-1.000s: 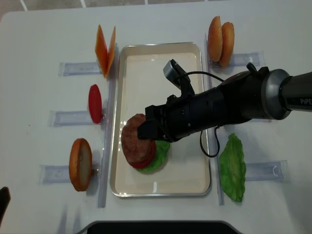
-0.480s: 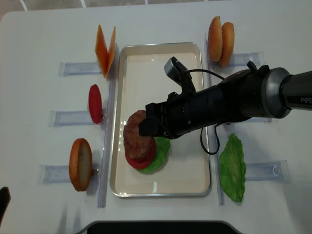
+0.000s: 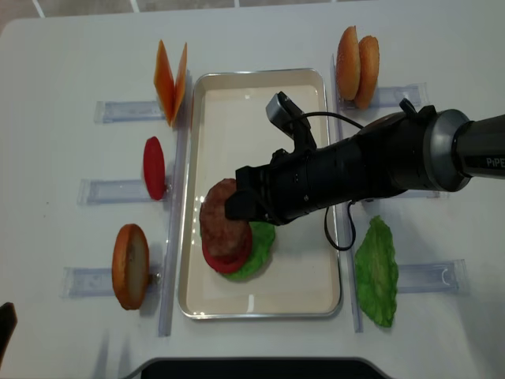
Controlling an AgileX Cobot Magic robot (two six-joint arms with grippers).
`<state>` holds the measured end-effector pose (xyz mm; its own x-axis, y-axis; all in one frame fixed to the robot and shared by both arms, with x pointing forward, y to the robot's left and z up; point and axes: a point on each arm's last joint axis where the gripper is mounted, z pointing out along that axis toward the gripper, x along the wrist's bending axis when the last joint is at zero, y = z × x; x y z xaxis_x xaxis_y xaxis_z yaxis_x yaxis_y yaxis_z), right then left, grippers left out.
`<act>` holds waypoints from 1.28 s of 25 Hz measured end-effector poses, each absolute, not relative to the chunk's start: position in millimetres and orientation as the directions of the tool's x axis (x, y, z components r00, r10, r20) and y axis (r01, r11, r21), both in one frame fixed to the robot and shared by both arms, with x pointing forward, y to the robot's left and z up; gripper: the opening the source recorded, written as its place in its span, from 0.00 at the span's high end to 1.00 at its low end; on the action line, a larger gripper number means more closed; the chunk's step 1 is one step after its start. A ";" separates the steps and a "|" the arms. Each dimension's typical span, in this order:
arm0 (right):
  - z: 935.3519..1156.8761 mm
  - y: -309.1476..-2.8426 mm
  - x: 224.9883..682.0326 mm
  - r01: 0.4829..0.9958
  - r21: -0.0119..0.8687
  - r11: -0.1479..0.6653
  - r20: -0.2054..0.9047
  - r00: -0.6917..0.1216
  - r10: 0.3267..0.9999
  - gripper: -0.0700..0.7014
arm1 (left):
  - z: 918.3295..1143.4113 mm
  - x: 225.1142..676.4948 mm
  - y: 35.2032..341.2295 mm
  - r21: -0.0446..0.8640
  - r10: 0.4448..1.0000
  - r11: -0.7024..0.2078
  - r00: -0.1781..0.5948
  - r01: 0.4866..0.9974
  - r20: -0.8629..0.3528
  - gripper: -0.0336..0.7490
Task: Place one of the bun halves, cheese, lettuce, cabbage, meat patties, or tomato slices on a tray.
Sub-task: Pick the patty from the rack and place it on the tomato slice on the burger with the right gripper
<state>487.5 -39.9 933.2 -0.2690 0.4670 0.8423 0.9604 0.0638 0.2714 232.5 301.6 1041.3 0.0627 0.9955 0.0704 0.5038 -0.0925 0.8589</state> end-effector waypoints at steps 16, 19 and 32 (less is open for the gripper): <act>931.8 -38.7 483.7 0.964 0.253 0.088 0.839 -0.264 0.476 0.76 | 1041.3 232.5 301.6 0.859 0.996 -0.092 0.062 0.504 0.070 0.60; 931.2 -39.1 484.4 0.963 0.255 0.084 0.835 -0.263 0.484 0.76 | 1041.3 232.5 301.6 0.859 0.996 -0.092 0.062 0.504 0.070 0.60; 929.1 -40.2 484.1 0.958 0.269 0.103 0.817 -0.283 0.503 0.72 | 1041.3 232.5 301.6 0.859 0.996 -0.092 0.062 0.504 0.070 0.60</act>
<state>484.1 -40.2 929.1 -0.2832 0.5029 0.8166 0.9577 0.1028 0.2688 232.5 301.6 1041.3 0.0625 0.9956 0.0701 0.5038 -0.0921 0.8589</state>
